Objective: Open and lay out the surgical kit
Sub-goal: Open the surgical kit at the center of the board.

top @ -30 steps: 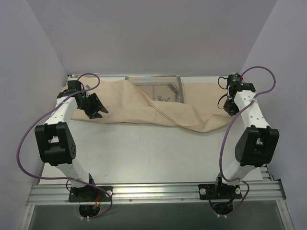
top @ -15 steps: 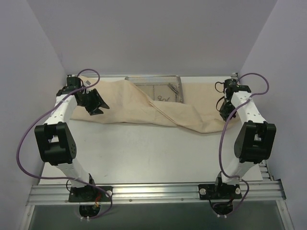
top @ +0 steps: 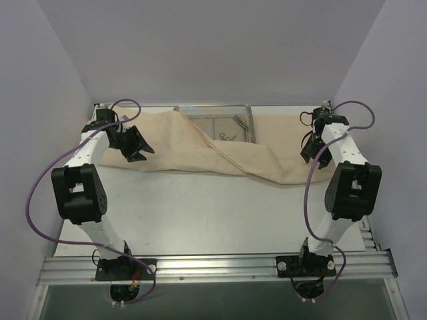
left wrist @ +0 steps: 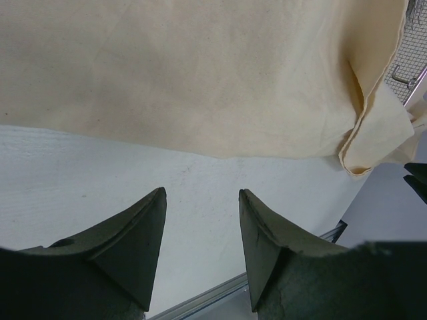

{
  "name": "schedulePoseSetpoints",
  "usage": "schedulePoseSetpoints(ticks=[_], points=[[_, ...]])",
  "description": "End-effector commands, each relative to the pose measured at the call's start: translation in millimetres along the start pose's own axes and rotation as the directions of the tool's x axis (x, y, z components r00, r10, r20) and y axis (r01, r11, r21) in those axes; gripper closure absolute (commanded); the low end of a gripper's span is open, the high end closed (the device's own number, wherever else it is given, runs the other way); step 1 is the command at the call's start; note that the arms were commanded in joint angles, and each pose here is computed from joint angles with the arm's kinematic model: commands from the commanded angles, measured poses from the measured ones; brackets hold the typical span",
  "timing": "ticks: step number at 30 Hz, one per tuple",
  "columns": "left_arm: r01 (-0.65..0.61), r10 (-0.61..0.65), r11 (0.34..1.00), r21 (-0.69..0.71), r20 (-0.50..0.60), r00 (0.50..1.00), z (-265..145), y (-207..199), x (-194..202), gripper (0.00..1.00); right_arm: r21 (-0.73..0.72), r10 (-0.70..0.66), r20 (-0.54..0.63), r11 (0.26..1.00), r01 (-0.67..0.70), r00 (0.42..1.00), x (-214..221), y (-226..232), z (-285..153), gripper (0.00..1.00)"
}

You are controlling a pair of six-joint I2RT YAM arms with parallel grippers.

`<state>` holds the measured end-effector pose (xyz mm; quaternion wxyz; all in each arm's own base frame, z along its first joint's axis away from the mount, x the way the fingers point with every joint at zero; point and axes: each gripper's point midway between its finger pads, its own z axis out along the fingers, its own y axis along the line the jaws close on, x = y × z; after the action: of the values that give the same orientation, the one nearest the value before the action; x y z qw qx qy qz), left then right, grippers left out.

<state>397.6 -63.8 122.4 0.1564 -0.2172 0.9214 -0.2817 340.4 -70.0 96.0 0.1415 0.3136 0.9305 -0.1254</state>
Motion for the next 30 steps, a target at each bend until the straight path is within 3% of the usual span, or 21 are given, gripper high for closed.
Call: schedulePoseSetpoints(ticks=[1,4,16,30], points=[[-0.032,0.031,0.998,0.047,0.03,0.999,-7,-17,-11,0.44,0.001,0.033,0.069,0.999,-0.033,0.997,-29,-3,-21,0.44],[-0.04,0.039,0.998,0.043,0.034,0.999,-7,-17,-11,0.43,0.024,0.05,0.093,0.998,-0.052,0.994,-42,-10,-26,0.38],[-0.074,0.074,0.997,0.018,0.04,0.996,-5,-18,-19,0.44,0.051,0.145,-0.069,0.989,-0.141,0.987,-31,-23,16,0.26],[-0.063,0.063,0.998,-0.002,0.015,0.998,2,-13,-21,0.44,0.105,0.151,-0.071,0.984,-0.143,0.986,-39,6,50,0.26]])
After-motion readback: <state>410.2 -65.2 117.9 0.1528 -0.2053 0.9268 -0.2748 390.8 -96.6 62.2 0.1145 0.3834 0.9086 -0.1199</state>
